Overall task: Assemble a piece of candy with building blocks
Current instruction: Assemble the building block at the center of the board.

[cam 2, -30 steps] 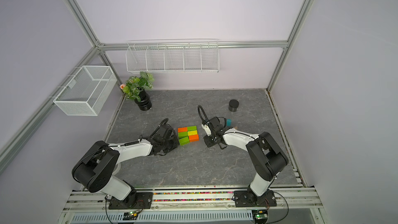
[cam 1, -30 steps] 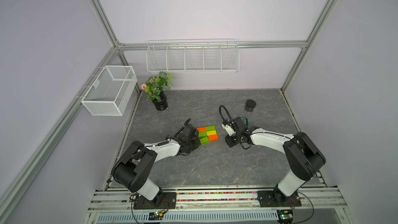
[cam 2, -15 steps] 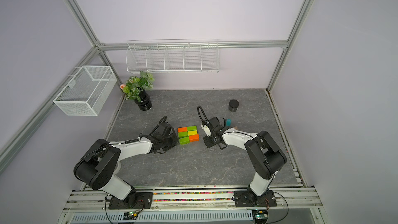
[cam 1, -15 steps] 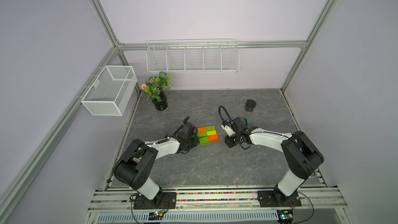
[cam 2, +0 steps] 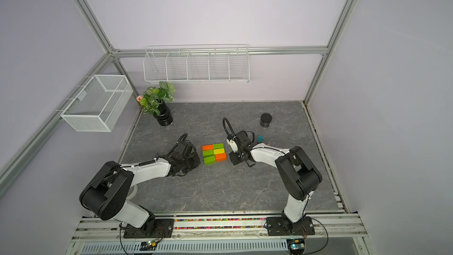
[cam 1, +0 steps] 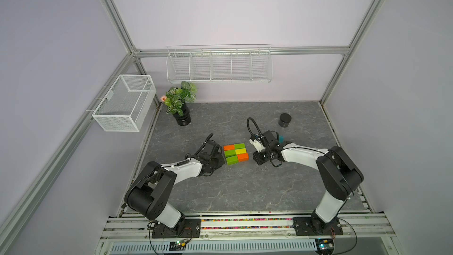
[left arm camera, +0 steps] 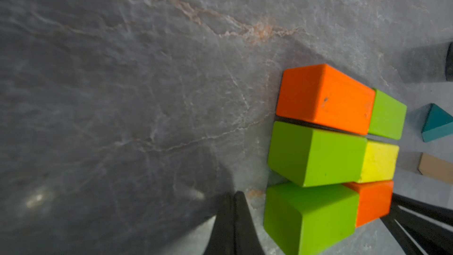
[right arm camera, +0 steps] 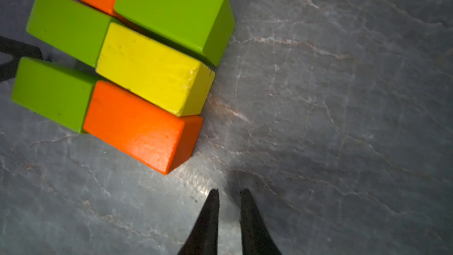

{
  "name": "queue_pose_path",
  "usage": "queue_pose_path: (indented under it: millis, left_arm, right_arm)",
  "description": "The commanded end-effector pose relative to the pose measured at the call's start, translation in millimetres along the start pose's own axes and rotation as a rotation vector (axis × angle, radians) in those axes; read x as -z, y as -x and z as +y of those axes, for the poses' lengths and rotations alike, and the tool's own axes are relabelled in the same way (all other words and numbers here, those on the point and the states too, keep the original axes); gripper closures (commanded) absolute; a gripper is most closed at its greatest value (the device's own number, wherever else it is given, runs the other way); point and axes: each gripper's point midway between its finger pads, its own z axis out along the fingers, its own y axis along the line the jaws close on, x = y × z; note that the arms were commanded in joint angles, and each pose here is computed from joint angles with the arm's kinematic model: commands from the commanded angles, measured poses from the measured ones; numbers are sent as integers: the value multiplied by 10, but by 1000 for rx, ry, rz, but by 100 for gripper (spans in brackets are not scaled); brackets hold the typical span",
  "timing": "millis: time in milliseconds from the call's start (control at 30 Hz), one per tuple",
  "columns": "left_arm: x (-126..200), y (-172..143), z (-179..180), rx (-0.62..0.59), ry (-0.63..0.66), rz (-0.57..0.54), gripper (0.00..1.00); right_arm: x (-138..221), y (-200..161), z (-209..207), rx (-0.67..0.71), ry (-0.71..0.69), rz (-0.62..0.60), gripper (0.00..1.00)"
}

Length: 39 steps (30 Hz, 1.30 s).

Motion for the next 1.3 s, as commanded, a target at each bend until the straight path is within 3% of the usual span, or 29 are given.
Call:
queue_pose_path:
  millis: [0, 400, 1267]
  left_arm:
    - [-40, -299, 147, 59, -8, 102, 100]
    - [-66, -648, 117, 50, -22, 162, 100]
    - [-327, -603, 44, 52, -49, 200, 100]
  right_arm:
    - [-61, 114, 76, 26, 24, -10, 79]
    - [-156, 153, 260, 65, 48, -1, 79]
    - [-167, 114, 298, 101, 23, 31, 79]
